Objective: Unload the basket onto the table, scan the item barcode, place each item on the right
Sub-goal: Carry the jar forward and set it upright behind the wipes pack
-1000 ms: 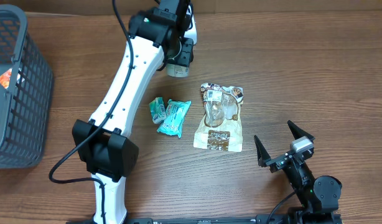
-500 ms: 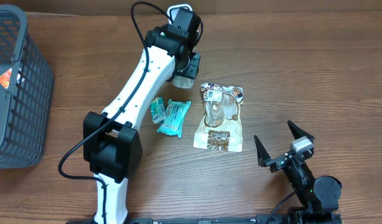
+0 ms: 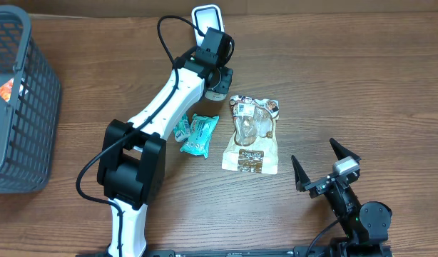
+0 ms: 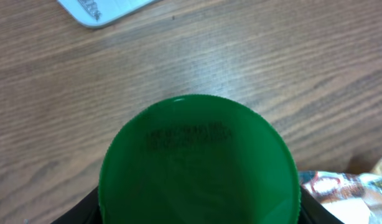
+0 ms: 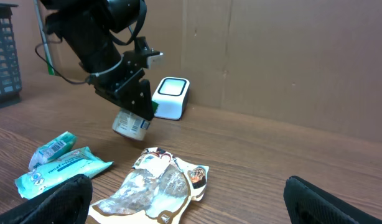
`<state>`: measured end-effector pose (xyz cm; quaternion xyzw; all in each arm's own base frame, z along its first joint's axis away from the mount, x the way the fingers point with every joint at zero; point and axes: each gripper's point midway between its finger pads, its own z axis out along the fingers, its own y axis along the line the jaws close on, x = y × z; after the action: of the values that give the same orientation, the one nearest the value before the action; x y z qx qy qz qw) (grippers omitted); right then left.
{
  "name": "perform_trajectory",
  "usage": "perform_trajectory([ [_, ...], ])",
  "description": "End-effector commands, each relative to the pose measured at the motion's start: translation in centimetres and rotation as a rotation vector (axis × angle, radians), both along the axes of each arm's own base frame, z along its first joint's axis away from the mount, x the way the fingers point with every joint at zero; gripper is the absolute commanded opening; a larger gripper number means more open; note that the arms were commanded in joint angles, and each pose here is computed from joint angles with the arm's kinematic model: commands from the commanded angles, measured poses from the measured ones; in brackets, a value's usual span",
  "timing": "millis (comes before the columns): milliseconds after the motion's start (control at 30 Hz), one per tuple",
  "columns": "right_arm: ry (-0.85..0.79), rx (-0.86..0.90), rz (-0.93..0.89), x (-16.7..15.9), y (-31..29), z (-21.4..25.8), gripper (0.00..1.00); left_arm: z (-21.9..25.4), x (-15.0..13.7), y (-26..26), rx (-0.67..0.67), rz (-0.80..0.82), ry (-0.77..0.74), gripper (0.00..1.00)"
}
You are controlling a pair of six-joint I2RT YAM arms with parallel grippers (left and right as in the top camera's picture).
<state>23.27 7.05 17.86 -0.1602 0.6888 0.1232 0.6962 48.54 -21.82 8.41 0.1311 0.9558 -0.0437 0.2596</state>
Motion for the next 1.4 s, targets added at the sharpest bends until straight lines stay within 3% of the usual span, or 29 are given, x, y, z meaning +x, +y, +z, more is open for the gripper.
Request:
perform_trajectory([
  [0, -0.004, 0.007, 0.005, 0.0, 0.1, -0.2, 1.0, -0.5, 0.1, -0.3, 0.019, -0.016, -0.031, 0.47],
  [533, -0.004, 0.007, 0.005, 0.0, 0.1, -0.2, 1.0, -6.5, -4.3, 1.0, 0.09, -0.03, 0.102, 0.48],
  [1000, -0.004, 0.007, 0.005, 0.0, 0.1, -0.2, 1.0, -7.4, -6.5, 2.0, 0.121, -0.001, 0.197, 0.56],
  [1100, -0.004, 0.007, 0.005, 0.0, 0.1, -0.2, 1.0, -7.4, -6.5, 2.1, 0.119, 0.006, 0.198, 0.61],
  [1267, -0.004, 0.007, 0.005, 0.0, 0.1, -0.2, 1.0, -7.4, -6.6, 2.1, 0.122, 0.005, 0.204, 0.83],
  [1367, -0.004, 0.007, 0.005, 0.0, 0.1, -0.2, 1.0, -6.6, -6.6, 2.1, 0.12, 0.005, 0.199, 0.87],
])
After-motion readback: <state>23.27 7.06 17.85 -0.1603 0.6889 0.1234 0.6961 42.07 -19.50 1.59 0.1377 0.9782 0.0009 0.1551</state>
